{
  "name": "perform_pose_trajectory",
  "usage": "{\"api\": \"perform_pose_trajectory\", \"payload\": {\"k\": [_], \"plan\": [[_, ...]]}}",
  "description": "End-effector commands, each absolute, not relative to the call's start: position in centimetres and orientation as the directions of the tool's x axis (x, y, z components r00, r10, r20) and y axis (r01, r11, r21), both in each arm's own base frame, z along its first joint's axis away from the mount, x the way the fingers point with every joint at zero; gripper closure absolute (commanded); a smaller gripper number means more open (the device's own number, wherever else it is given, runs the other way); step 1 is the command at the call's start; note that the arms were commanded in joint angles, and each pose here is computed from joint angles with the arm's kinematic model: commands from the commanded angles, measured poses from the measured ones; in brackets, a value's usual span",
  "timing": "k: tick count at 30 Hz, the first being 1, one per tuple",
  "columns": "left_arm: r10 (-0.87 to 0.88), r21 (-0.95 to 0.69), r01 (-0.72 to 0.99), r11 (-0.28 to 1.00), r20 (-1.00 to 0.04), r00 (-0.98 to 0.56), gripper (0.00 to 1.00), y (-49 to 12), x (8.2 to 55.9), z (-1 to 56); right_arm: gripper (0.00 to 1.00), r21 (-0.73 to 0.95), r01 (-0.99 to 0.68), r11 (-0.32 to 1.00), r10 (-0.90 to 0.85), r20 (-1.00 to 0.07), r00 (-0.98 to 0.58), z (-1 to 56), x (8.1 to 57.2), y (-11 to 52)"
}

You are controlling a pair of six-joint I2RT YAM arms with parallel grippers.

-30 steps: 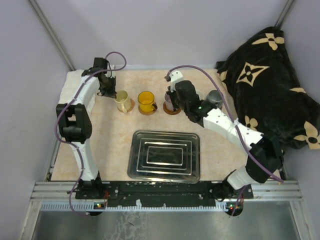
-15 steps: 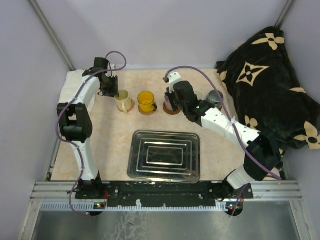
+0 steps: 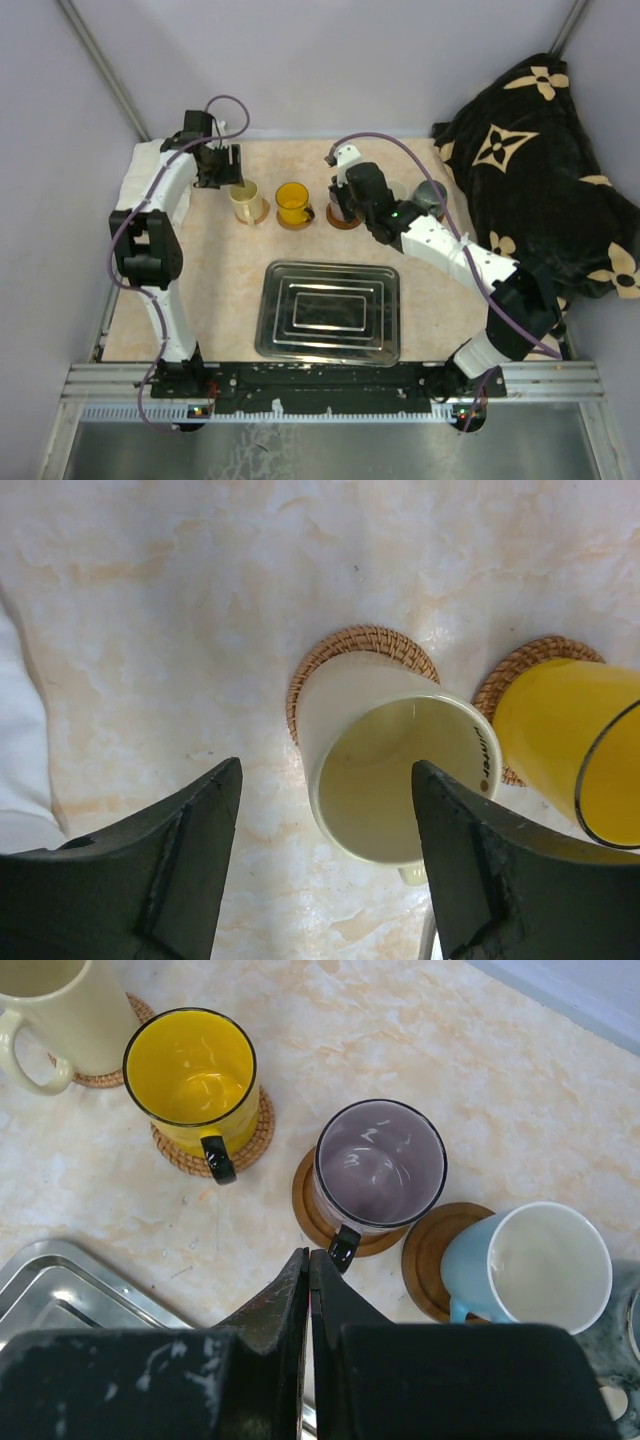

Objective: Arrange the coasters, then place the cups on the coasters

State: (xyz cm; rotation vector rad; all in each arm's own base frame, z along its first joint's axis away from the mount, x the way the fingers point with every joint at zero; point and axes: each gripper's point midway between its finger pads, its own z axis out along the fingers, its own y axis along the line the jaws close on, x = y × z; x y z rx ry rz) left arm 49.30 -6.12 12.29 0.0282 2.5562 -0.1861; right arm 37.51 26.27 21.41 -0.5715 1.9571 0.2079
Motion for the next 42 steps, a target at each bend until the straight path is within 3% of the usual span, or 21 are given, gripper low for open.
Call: {"api": "perform_pose_trajectory", "payload": {"k": [1, 6, 11, 13, 14, 23, 28, 39, 42], "plan": [[-0.047, -0.131, 0.057, 0.990, -0.677, -0.734, 0.24, -6.2, 50.1, 18.5, 0.96, -0.093, -0.451, 0.888, -0.230, -0.938, -0.258, 25.5, 38.9, 26.5], [-0.070, -0.123, 0.031, 0.992, -0.733, -0.676, 0.19, -5.6, 49.5, 21.3, 0.91, -0.115, -0.394, 0.912, -0.229, -0.939, -0.257, 25.6, 39.7, 24.8], [-0.089, -0.120, 0.006, 0.993, -0.767, -0.636, 0.17, -5.1, 48.2, 22.7, 0.85, -0.009, -0.311, 0.950, -0.108, -0.947, -0.304, 25.5, 41.3, 21.1], [-0.098, -0.123, -0.002, 0.992, -0.774, -0.625, 0.03, -5.0, 47.4, 22.6, 0.83, -0.001, -0.250, 0.968, -0.078, -0.951, -0.298, 25.6, 42.0, 18.9], [-0.107, -0.127, -0.011, 0.992, -0.781, -0.616, 0.01, -4.8, 47.0, 22.7, 0.81, -0.003, -0.216, 0.976, -0.069, -0.952, -0.298, 25.5, 42.3, 17.7], [-0.174, -0.126, -0.125, 0.984, -0.815, -0.553, 0.00, -2.8, 43.2, 23.1, 0.69, 0.023, 0.133, 0.991, 0.056, -0.965, -0.255, 26.8, 42.9, 4.6], [-0.196, -0.109, -0.191, 0.976, -0.822, -0.534, 0.00, -1.5, 40.7, 23.6, 0.53, 0.003, 0.284, 0.959, 0.061, -0.979, -0.196, 28.3, 41.3, -0.4], [-0.239, -0.044, -0.367, 0.929, -0.830, -0.504, 0.00, 1.9, 36.1, 23.5, 0.03, -0.007, 0.479, 0.878, 0.073, -0.986, -0.147, 27.9, 39.9, -7.1], [-0.250, -0.061, -0.360, 0.931, -0.825, -0.507, 0.00, 1.5, 35.9, 22.7, 0.01, -0.003, 0.507, 0.862, 0.082, -0.986, -0.145, 27.9, 40.0, -8.0]]}}
